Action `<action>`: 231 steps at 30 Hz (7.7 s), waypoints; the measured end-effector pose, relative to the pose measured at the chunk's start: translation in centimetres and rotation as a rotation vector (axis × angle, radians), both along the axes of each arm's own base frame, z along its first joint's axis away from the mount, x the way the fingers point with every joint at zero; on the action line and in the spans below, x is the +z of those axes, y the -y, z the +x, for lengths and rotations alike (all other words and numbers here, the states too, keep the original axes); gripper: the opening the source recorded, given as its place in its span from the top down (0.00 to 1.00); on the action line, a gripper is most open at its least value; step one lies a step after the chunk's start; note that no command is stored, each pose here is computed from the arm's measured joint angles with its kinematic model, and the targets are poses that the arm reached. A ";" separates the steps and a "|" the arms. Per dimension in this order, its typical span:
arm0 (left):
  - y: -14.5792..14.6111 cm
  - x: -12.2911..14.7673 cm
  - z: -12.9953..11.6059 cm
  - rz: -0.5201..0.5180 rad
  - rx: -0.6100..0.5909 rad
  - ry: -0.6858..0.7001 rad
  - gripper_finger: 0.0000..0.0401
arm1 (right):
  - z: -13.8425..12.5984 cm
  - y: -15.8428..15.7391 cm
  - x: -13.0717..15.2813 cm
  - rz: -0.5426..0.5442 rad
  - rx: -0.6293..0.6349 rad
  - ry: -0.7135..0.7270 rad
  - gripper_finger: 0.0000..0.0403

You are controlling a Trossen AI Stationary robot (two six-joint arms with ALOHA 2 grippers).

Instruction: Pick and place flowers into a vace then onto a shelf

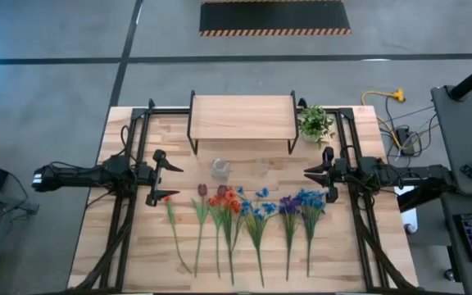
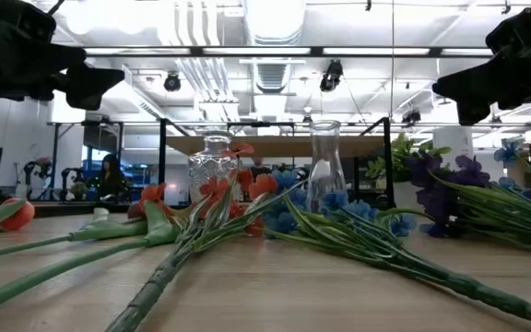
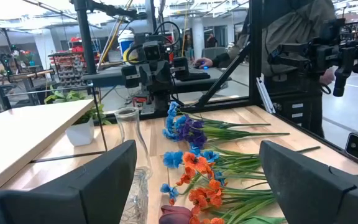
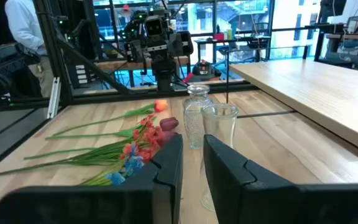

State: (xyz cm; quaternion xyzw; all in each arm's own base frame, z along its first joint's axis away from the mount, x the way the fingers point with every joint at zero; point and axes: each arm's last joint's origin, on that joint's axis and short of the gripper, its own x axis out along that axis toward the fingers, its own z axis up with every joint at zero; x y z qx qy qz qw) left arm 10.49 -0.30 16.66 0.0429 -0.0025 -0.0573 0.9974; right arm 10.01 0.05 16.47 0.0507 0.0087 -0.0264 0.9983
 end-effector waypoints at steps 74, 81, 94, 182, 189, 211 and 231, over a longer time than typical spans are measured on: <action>0.0 2.9 -0.5 -0.138 -0.022 0.294 0.20 | -1.1 0.1 4.7 0.429 0.082 0.520 0.86; 0.0 6.2 -2.3 -0.375 -0.139 0.647 0.20 | -1.7 0.2 5.7 0.416 0.064 0.652 0.86; 0.4 7.3 -3.5 -0.255 -0.278 0.796 0.20 | -2.3 0.1 6.7 0.423 0.134 0.737 0.86; 2.6 14.0 9.8 -0.868 -0.187 -0.763 0.54 | 5.7 -0.6 23.9 0.049 0.104 -0.253 0.86; 5.0 13.5 8.6 -0.950 0.123 -1.007 0.54 | 5.5 -0.5 22.4 0.022 0.107 -0.336 0.86; 9.5 6.6 9.1 -1.132 1.013 -1.237 0.54 | 5.3 -0.5 21.2 -0.067 0.125 -0.389 0.86; 10.3 0.9 10.7 -0.889 1.313 -1.353 0.54 | 5.1 -0.5 21.3 -0.045 0.119 -0.382 0.86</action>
